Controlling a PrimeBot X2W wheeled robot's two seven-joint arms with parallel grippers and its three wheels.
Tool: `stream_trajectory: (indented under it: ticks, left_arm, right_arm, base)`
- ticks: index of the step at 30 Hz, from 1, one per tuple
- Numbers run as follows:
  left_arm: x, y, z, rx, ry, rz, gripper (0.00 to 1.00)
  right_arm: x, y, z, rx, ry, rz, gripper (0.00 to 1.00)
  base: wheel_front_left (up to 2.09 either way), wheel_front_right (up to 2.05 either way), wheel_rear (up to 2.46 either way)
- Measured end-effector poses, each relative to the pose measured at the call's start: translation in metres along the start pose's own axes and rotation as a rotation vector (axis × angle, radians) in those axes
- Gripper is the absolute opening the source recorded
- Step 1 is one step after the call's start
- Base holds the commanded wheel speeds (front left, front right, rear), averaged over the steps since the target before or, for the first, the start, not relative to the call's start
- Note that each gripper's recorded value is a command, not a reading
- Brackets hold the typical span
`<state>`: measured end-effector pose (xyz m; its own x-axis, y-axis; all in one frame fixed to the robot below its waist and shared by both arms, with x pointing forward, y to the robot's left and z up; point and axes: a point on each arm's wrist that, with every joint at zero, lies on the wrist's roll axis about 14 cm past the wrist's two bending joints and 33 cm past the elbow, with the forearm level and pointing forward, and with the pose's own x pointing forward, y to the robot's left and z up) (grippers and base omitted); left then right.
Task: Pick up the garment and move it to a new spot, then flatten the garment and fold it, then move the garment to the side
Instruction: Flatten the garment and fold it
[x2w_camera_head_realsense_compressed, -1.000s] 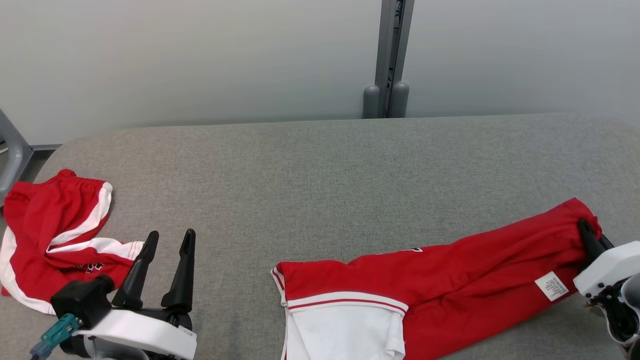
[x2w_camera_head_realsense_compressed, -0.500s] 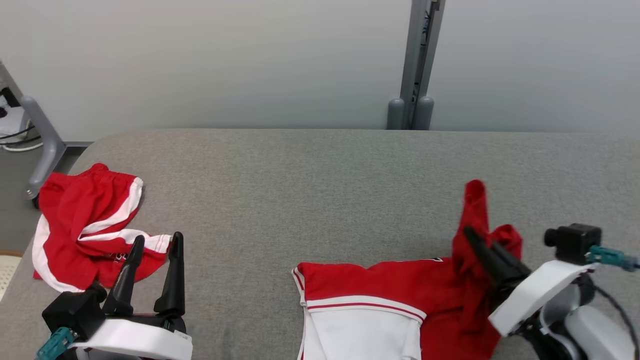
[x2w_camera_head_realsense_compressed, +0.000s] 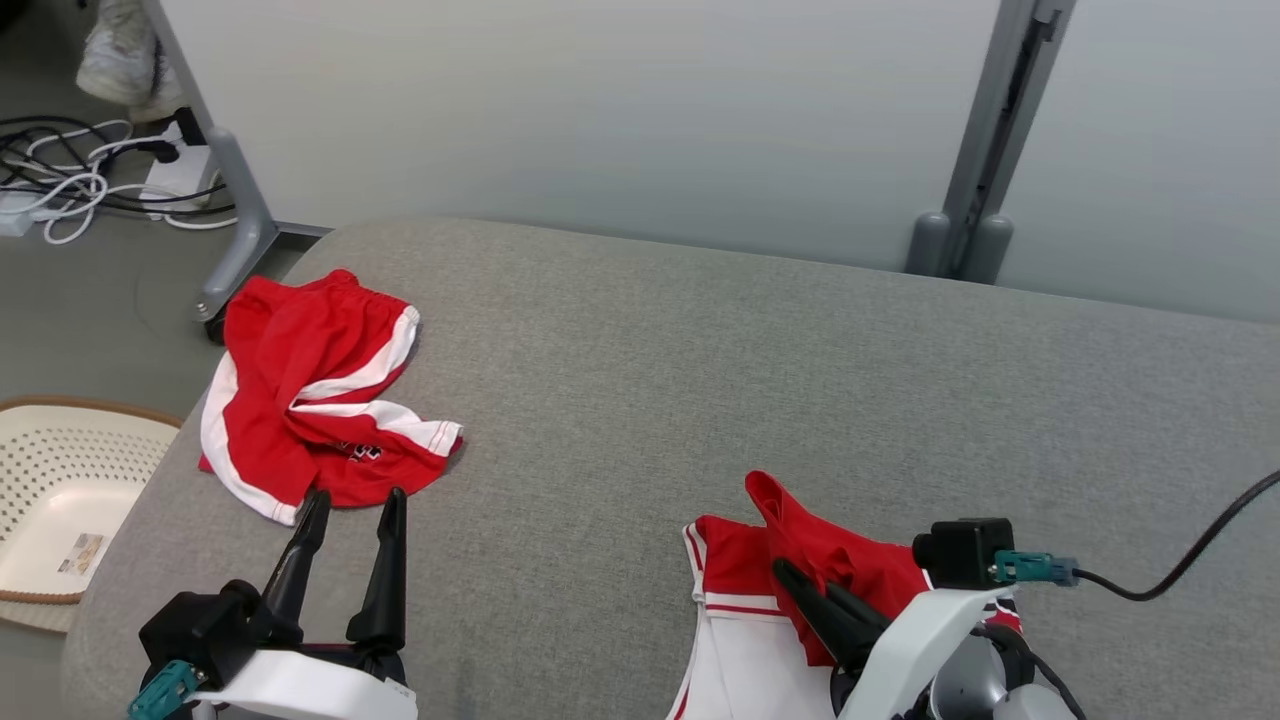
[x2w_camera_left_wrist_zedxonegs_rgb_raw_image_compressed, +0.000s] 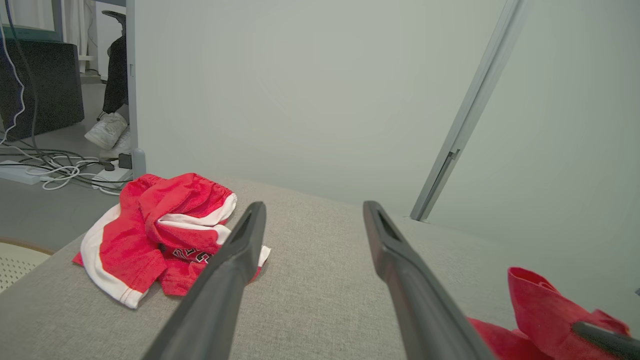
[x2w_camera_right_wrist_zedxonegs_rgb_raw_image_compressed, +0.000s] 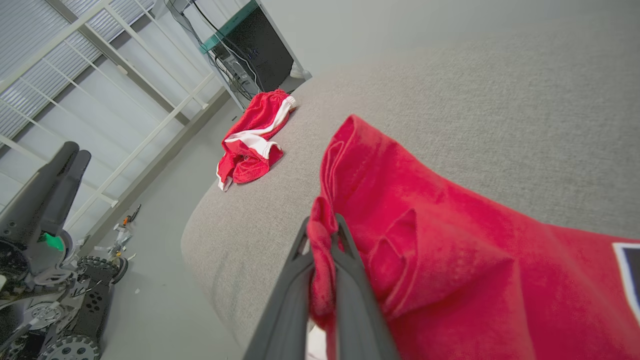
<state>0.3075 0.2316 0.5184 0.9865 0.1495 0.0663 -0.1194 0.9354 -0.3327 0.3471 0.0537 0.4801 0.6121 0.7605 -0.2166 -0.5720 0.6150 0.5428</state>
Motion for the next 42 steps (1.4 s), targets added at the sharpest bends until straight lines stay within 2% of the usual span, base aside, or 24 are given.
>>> stream_trajectory:
  ticks: [5, 6, 8, 12, 18, 21, 22, 26, 31, 37, 40, 41, 42]
  left_arm:
    - [-0.007, 0.013, 0.0, 0.003, -0.001, 0.039, 1.0]
    - [-0.007, 0.014, 0.0, 0.004, 0.0, 0.045, 1.0]
    - [-0.007, 0.016, -0.001, 0.006, 0.004, 0.051, 1.0]
    - [-0.005, 0.018, -0.001, 0.012, 0.008, 0.052, 1.0]
    - [0.005, 0.004, -0.003, 0.011, 0.013, 0.004, 1.0]
    - [0.011, -0.006, -0.004, 0.007, 0.015, -0.027, 1.0]
    - [0.011, -0.006, -0.004, 0.007, 0.015, -0.027, 1.0]
    - [0.017, -0.02, -0.008, 0.0, 0.02, -0.067, 1.0]
    - [0.023, -0.028, -0.01, 0.0, 0.024, -0.088, 1.0]
    - [0.024, -0.031, -0.014, 0.001, 0.033, -0.1, 1.0]
    - [0.022, -0.03, -0.016, 0.001, 0.038, -0.101, 1.0]
    - [0.02, -0.03, -0.017, 0.001, 0.04, -0.1, 1.0]
    - [0.02, -0.03, -0.016, -0.001, 0.038, -0.099, 1.0]
  right_arm:
    - [0.011, 0.0, -0.024, 0.012, 0.086, -0.009, 0.0]
    - [0.013, 0.0, -0.026, 0.017, 0.094, -0.01, 0.19]
    - [0.015, 0.001, -0.031, 0.021, 0.107, -0.009, 1.0]
    - [0.016, 0.012, -0.023, 0.04, 0.079, 0.024, 1.0]
    - [0.001, 0.027, 0.042, 0.103, -0.138, 0.082, 1.0]
    - [-0.022, 0.0, 0.08, 0.052, -0.259, 0.009, 1.0]
    - [-0.022, 0.0, 0.08, 0.052, -0.259, 0.009, 1.0]
    - [-0.058, -0.05, 0.097, -0.005, -0.324, -0.159, 1.0]
    - [-0.081, -0.088, 0.086, -0.009, -0.301, -0.294, 1.0]
    - [-0.068, -0.088, 0.048, 0.03, -0.186, -0.296, 1.0]
    - [-0.07, -0.106, 0.037, -0.066, -0.132, -0.364, 1.0]
    - [-0.069, -0.108, 0.036, -0.072, -0.136, -0.372, 0.75]
    - [-0.065, -0.107, 0.037, -0.087, -0.137, -0.371, 0.25]
  base:
    - [0.0, 0.0, 0.0]
    - [0.0, 0.0, 0.0]
    - [0.0, 0.0, 0.0]
    - [0.0, 0.0, 0.0]
    - [0.0, 0.0, 0.0]
    - [0.0, 0.0, 0.0]
    - [0.0, 0.0, 0.0]
    - [0.0, 0.0, 0.0]
    - [0.0, 0.0, 0.0]
    - [0.0, 0.0, 0.0]
    - [0.0, 0.0, 0.0]
    - [0.0, 0.0, 0.0]
    - [0.0, 0.0, 0.0]
